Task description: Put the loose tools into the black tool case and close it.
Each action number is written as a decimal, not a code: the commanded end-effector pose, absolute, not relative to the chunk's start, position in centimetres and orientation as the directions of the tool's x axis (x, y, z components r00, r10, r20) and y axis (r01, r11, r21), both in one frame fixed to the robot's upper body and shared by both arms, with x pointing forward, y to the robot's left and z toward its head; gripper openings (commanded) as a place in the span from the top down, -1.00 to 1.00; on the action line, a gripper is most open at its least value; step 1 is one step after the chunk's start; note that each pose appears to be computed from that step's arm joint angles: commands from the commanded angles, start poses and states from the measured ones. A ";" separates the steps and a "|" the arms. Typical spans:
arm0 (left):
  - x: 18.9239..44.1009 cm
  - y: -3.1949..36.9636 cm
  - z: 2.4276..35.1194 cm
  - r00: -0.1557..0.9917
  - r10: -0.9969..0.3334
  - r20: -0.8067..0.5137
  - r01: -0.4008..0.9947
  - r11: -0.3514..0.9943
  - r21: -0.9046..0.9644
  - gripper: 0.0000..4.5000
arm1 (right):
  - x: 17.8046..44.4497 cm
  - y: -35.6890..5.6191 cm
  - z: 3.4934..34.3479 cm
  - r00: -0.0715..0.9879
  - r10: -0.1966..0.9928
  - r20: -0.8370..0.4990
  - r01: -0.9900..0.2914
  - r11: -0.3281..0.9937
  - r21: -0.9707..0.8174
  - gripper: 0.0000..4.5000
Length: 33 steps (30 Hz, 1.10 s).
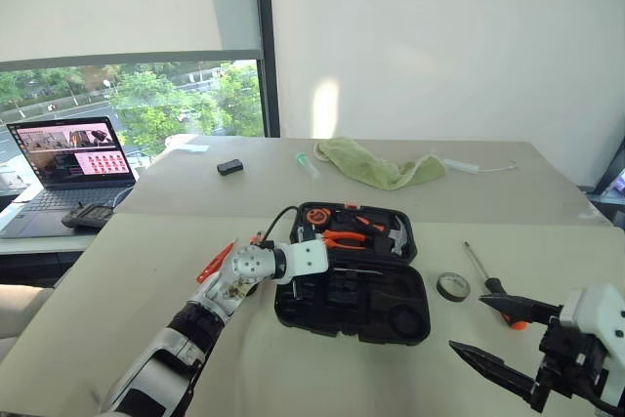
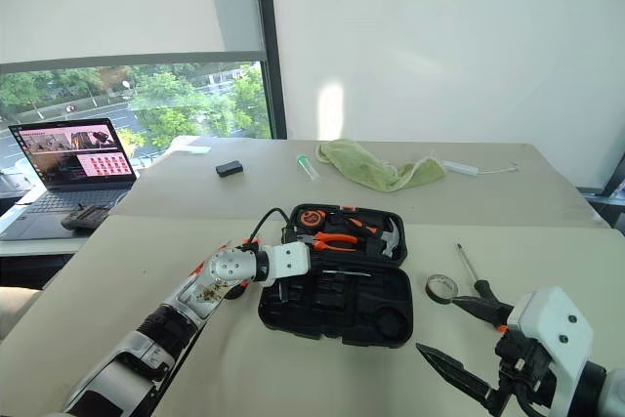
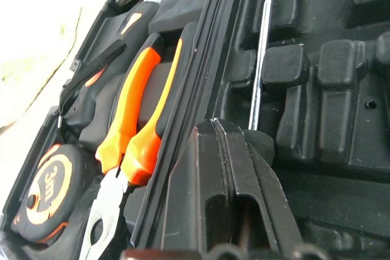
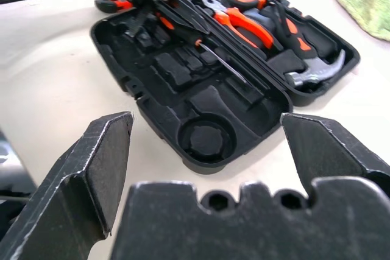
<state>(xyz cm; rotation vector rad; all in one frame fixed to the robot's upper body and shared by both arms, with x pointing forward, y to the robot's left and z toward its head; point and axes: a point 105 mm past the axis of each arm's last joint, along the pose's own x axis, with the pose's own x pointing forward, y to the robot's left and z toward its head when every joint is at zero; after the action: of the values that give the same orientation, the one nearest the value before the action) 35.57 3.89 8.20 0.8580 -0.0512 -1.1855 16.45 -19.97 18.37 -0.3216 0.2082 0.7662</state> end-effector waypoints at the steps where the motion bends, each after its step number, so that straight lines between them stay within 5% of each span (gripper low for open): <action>1: 34.6 5.6 4.9 0.353 -0.812 -0.464 0.891 0.140 0.433 0.99 | 16.9 -20.3 19.5 0.731 0.641 -0.234 -0.682 0.679 -0.272 -1.00; 4: 35.0 4.9 11.1 0.378 -0.913 -0.153 0.926 0.371 0.073 0.99 | 18.1 -21.2 19.9 0.803 0.562 -0.197 -0.596 0.750 -0.288 -1.00; 9: 33.6 8.1 18.1 0.348 -0.937 0.008 0.918 0.339 -0.206 0.99 | 19.7 -23.7 18.8 0.877 0.404 -0.259 -0.457 0.869 -0.190 -1.00; 15: 28.9 8.7 20.1 0.168 -0.982 -0.087 0.977 0.177 -0.118 0.03 | 21.9 -26.1 17.6 0.860 0.288 -0.422 -0.369 0.921 -0.125 -1.00; 18: 26.9 8.6 20.5 0.083 -0.985 -0.150 0.996 0.088 -0.030 -0.36 | 23.7 -29.0 16.4 0.792 0.119 -0.599 -0.287 0.938 -0.193 -1.00; 22: 25.4 7.3 20.8 0.031 -0.988 -0.149 0.999 0.033 -0.006 -0.98 | 25.4 -30.5 15.1 0.738 0.082 -0.670 -0.234 0.962 -0.140 -1.00; 29: 24.8 5.9 21.8 0.037 -0.993 -0.108 0.999 0.034 0.031 -0.98 | 29.2 -32.8 12.3 0.648 -0.005 -0.762 -0.196 0.965 -0.173 -1.00; 33: 24.9 5.5 21.8 0.058 -0.993 -0.101 0.998 0.054 0.040 -1.00 | 30.0 -33.5 10.7 0.603 -0.027 -0.797 -0.229 0.951 -0.206 -0.47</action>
<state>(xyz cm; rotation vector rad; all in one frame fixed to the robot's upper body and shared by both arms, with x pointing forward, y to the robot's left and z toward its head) 25.53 6.02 20.98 0.0874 0.0901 -1.4943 29.66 -32.87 10.46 -0.2548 0.9241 0.1213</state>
